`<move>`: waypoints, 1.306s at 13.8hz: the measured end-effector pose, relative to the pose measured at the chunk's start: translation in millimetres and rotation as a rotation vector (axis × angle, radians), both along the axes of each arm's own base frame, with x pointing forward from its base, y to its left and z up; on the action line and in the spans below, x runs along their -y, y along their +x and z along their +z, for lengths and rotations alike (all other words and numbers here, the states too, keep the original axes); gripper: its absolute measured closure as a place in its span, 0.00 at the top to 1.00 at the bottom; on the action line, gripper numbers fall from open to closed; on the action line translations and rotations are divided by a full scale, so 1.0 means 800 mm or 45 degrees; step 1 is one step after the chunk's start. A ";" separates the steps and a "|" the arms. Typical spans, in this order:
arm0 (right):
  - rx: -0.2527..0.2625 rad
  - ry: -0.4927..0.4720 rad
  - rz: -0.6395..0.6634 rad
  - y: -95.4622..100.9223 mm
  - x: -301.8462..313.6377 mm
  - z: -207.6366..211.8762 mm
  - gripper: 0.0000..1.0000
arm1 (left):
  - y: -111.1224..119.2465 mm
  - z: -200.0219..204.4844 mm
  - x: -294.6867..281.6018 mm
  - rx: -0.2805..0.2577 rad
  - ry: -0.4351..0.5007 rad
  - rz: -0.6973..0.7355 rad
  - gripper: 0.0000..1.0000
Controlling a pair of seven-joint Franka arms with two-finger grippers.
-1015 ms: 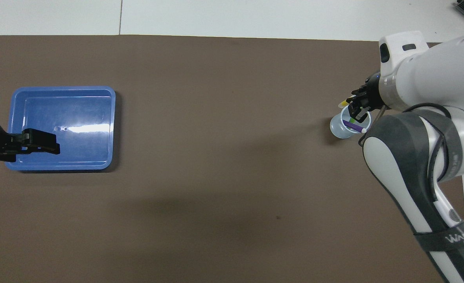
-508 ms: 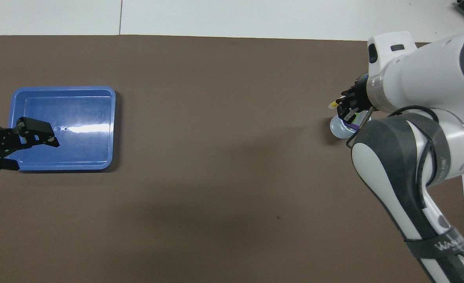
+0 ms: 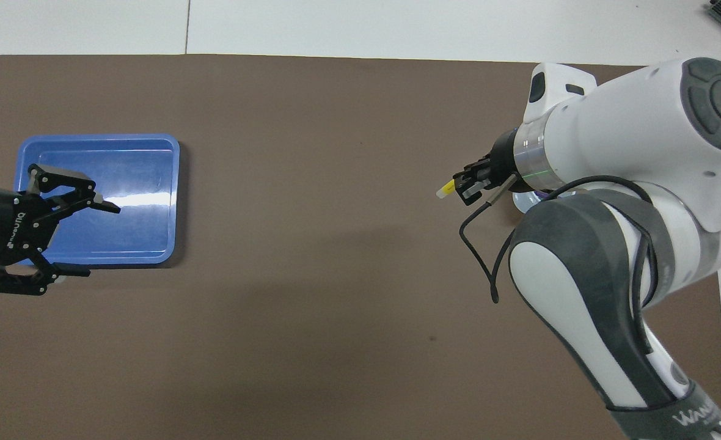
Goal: Right arm passes pens to left for tray arrangement
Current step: 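Carry the yellow pen toward the left gripper while the left gripper approaches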
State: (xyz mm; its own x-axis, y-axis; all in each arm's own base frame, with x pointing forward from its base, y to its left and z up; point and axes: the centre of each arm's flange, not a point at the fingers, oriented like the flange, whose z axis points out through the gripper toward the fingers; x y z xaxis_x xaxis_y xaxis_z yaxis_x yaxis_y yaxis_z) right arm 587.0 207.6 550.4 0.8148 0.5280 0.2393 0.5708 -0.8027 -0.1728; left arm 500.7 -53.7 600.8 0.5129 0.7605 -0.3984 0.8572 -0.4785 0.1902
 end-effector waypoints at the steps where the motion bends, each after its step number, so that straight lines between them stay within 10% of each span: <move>1: -0.043 0.065 -0.079 -0.002 -0.007 0.002 0.19 | -0.002 -0.004 0.005 0.001 -0.038 0.045 0.95; 8: -0.351 0.352 -0.555 -0.025 -0.069 0.016 0.19 | -0.021 -0.022 0.035 -0.014 -0.277 0.393 0.87; 18: -0.533 0.529 -0.952 -0.059 -0.160 0.045 0.19 | -0.040 -0.046 0.150 -0.070 -0.352 0.716 0.94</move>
State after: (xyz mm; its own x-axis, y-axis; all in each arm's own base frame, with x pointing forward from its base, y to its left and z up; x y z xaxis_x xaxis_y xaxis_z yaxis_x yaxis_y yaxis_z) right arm 539.9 335.3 586.4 0.9691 -0.2264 -0.0975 -0.2387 -0.7630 -0.6007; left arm 468.7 -173.6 563.7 0.0376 0.7728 -0.6335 0.9756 0.1089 0.1908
